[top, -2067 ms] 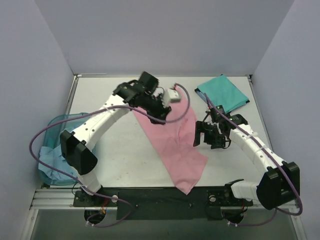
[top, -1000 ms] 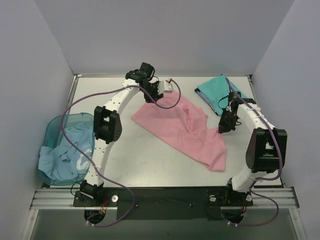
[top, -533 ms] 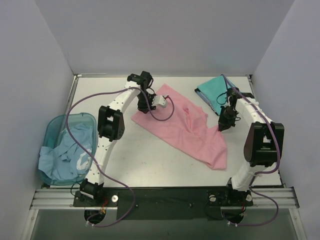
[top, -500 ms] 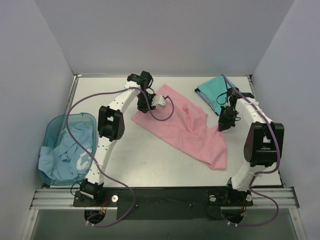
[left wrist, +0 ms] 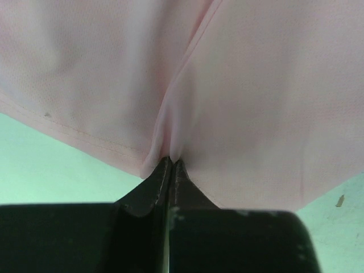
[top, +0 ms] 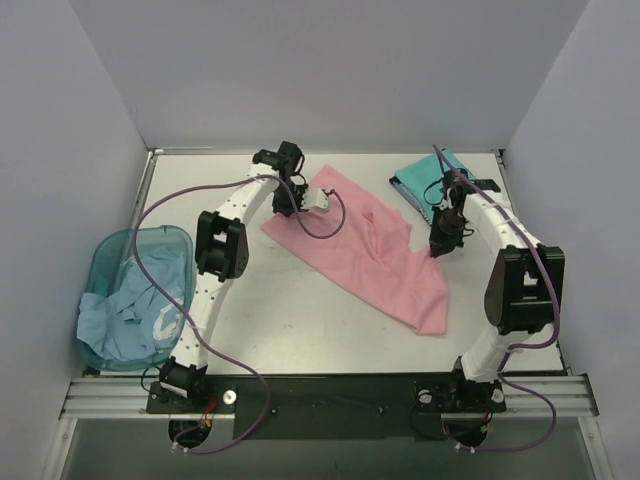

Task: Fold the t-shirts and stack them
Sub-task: Flatten out the tshirt

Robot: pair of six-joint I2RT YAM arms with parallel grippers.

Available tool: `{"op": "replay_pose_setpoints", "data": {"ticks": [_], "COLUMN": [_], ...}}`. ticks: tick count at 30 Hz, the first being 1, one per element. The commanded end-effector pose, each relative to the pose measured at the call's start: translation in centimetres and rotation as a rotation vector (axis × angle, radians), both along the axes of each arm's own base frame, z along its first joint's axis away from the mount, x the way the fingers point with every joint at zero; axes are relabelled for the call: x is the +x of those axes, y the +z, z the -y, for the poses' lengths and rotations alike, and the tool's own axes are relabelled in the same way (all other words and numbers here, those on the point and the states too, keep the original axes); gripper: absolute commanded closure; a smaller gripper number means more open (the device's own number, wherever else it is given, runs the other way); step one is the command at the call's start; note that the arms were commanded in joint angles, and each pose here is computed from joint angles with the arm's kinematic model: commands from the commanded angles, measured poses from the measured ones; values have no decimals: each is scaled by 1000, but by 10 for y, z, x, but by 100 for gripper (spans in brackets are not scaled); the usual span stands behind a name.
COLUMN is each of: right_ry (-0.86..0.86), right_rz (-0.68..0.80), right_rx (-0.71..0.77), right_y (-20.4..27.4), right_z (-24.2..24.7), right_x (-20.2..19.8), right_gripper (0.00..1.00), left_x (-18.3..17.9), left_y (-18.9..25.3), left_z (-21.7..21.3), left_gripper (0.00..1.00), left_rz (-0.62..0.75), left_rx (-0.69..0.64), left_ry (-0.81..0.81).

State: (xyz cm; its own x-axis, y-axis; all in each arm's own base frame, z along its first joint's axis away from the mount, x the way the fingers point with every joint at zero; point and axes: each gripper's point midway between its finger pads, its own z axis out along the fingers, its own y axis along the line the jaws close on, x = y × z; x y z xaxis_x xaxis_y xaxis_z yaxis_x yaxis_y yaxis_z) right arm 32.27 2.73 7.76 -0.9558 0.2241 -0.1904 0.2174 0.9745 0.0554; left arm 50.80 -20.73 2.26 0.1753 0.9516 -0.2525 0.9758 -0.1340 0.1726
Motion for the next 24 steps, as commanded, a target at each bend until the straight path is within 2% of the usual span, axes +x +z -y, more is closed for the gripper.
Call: {"op": "replay_pose_setpoints", "data": {"ticks": [1,2,3,4,5,6,9,11,12,13,16,20,23,24], "right_ry": [35,54,88,122,161,189,252,249,243,238,251,267,264,264], "right_rz": [58,79,95,104,110,108,43,10,17,-6,-13,-2,16,15], "right_rx": [-51,-63,-67,-76,-78,-84,-74,-61,-55,-54,-78,-82,-93,-93], "right_y": [38,47,53,60,64,68,65,59,60,54,50,53,56,55], "right_z": [0,-1,-7,-10,-18,-21,-39,-43,-42,-41,-35,-35,-33,-32], "right_x": [-3,-2,-2,-5,-7,-14,-44,-63,-68,-76,-83,-79,-77,-79], "right_gripper": [100,100,100,100,100,100,100,100,100,100,100,100,100,100], "left_x": [-23,-43,-51,-72,-75,-104,-174,-213,-222,-235,-238,-230,-259,-264], "left_y": [-4,-13,3,-6,15,0,14,27,33,43,69,66,61,63], "left_z": [-14,-25,-30,-41,-43,-54,-65,-66,-65,-64,-63,-77,-75,-72], "left_gripper": [100,100,100,100,100,100,96,85,76,73,45,40,31,31], "left_rz": [-78,-162,-175,-243,-217,-301,-385,-427,-433,-446,-439,-464,-610,-614], "left_rx": [50,67,58,72,50,75,62,44,31,7,-56,-12,10,-2], "left_ry": [53,79,104,130,163,179,216,228,233,250,333,437,459,472]}}
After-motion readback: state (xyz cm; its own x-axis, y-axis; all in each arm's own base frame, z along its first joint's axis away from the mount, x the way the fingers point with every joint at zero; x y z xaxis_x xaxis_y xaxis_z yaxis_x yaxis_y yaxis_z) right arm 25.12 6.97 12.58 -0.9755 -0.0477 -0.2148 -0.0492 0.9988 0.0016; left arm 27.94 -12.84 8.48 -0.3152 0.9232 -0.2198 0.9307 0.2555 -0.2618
